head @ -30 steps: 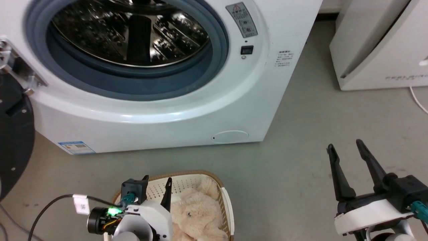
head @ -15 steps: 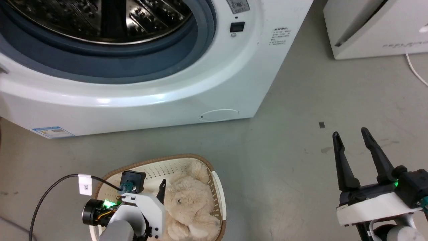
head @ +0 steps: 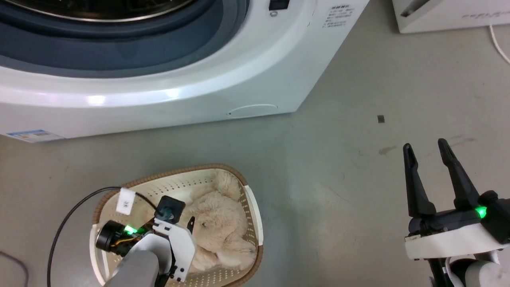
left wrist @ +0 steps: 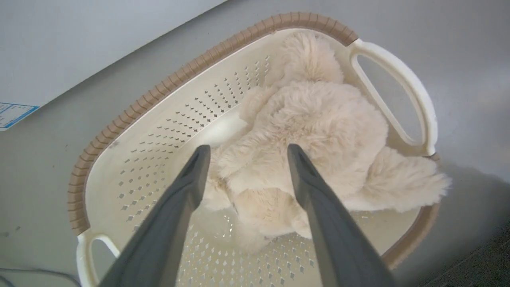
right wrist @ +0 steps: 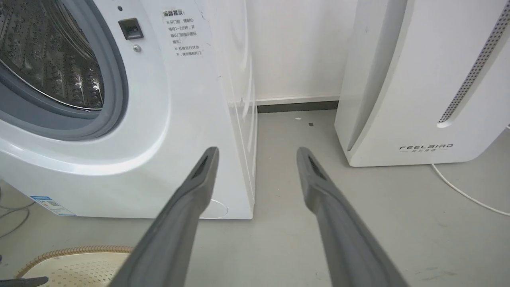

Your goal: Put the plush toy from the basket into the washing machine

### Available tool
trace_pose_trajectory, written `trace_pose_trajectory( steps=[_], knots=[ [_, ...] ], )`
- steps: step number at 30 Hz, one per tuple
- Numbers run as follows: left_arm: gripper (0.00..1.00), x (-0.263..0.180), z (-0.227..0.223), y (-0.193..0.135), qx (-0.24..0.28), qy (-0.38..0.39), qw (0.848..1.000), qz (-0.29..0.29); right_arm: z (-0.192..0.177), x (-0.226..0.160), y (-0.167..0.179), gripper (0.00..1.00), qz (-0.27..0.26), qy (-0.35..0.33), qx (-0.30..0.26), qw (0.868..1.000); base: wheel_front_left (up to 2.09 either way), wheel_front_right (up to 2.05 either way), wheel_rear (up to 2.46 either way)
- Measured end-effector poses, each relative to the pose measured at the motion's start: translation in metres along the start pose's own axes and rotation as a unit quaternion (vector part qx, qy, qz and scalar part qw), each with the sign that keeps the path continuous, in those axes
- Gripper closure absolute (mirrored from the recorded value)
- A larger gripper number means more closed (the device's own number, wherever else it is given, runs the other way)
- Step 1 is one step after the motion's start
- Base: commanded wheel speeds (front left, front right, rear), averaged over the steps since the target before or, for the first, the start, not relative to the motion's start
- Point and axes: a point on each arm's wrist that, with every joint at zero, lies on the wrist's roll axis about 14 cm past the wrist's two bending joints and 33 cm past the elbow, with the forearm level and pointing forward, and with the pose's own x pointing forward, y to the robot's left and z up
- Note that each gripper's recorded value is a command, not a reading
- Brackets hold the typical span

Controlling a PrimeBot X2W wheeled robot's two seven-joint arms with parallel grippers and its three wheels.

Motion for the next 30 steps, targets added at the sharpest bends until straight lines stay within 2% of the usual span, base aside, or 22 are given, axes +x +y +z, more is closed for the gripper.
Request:
trace_pose_trajectory(
  steps=[4,11,22,30],
  knots=[
    [0.00,0.010,-0.013,0.000,0.029,0.031,0.999,-0.012,-0.008,0.003,-0.004,0.00,-0.007,0.007,0.006,1.000,0.00,0.00,0.00],
    [0.00,0.028,-0.029,-0.004,0.045,0.068,0.996,-0.040,-0.017,0.012,-0.009,0.00,-0.013,0.010,0.007,1.000,0.00,0.00,0.00],
    [0.00,0.060,-0.048,0.000,0.123,0.119,0.983,-0.069,-0.040,0.023,-0.016,0.00,-0.023,0.027,0.006,0.999,0.00,0.00,0.00],
    [0.00,0.081,-0.064,-0.003,0.140,0.143,0.975,-0.092,-0.060,0.029,-0.022,0.00,-0.030,0.044,0.004,0.999,0.00,0.00,0.00]
  ],
)
